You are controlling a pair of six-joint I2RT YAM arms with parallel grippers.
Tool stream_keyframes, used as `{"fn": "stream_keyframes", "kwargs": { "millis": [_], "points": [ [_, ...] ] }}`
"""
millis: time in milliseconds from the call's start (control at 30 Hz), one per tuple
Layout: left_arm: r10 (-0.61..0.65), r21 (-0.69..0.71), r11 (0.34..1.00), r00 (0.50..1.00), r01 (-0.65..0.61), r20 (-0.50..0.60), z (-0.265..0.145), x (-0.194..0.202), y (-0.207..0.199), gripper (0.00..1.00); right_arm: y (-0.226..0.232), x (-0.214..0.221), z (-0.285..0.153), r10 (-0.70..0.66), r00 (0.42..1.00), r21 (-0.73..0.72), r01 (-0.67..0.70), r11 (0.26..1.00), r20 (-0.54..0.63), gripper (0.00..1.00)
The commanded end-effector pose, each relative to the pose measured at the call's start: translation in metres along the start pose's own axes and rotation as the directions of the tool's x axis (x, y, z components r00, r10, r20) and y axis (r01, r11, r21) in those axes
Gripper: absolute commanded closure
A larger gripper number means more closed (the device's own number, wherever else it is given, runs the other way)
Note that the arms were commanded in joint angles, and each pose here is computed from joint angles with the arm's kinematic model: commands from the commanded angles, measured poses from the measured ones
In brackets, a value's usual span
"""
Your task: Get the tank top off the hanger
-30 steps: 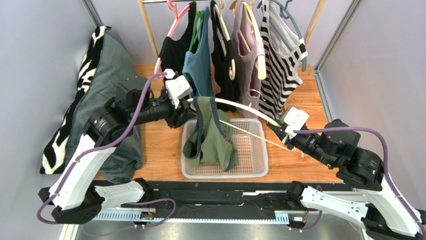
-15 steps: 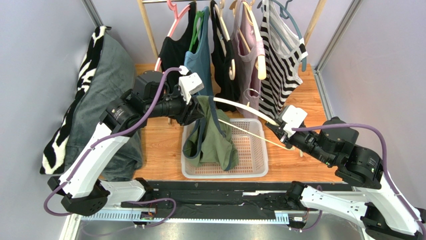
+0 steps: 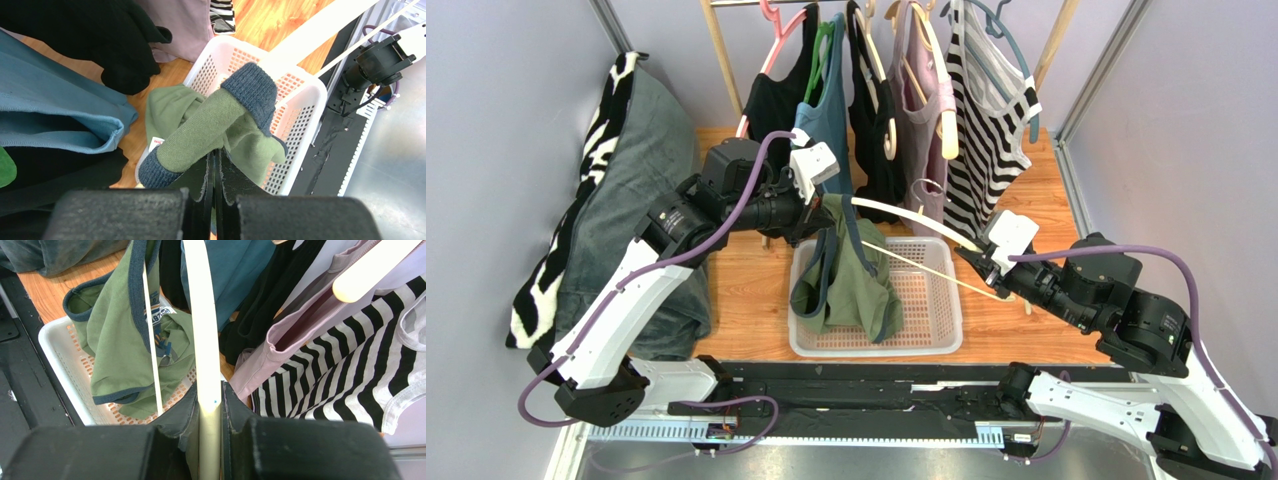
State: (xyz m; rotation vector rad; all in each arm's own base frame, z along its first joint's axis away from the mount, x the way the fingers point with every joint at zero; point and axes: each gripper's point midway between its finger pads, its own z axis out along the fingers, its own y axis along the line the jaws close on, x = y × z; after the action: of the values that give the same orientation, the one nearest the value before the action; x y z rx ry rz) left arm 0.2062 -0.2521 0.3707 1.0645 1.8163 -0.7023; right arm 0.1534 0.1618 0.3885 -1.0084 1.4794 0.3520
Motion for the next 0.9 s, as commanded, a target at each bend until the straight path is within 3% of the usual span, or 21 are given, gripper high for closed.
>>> {"fn": "stream_keyframes", "kwargs": {
  "millis": [0, 533, 867],
  "points": [
    [0.024, -0.023, 1.000, 0.994, -0.022, 0.107, -0.019, -0.031, -0.001, 1.00, -0.015, -0.040, -0.016, 0.036, 0.989, 0.048, -0.044, 0.998, 0.145, 1.00],
    [0.018, -0.129, 0.992, 0.979, 0.008, 0.202, -0.072, -0.040, 0.012, 1.00, -0.025, -0.030, -0.031, 0.029, 0.993, 0.099, -0.041, 0.994, 0.116, 1.00],
    [0.048, -0.343, 0.938, 0.963, 0.048, 0.266, -0.096, -0.063, 0.050, 1.00, -0.039, -0.023, -0.074, 0.043, 0.993, 0.159, -0.061, 0.985, 0.112, 1.00]
  ]
}}
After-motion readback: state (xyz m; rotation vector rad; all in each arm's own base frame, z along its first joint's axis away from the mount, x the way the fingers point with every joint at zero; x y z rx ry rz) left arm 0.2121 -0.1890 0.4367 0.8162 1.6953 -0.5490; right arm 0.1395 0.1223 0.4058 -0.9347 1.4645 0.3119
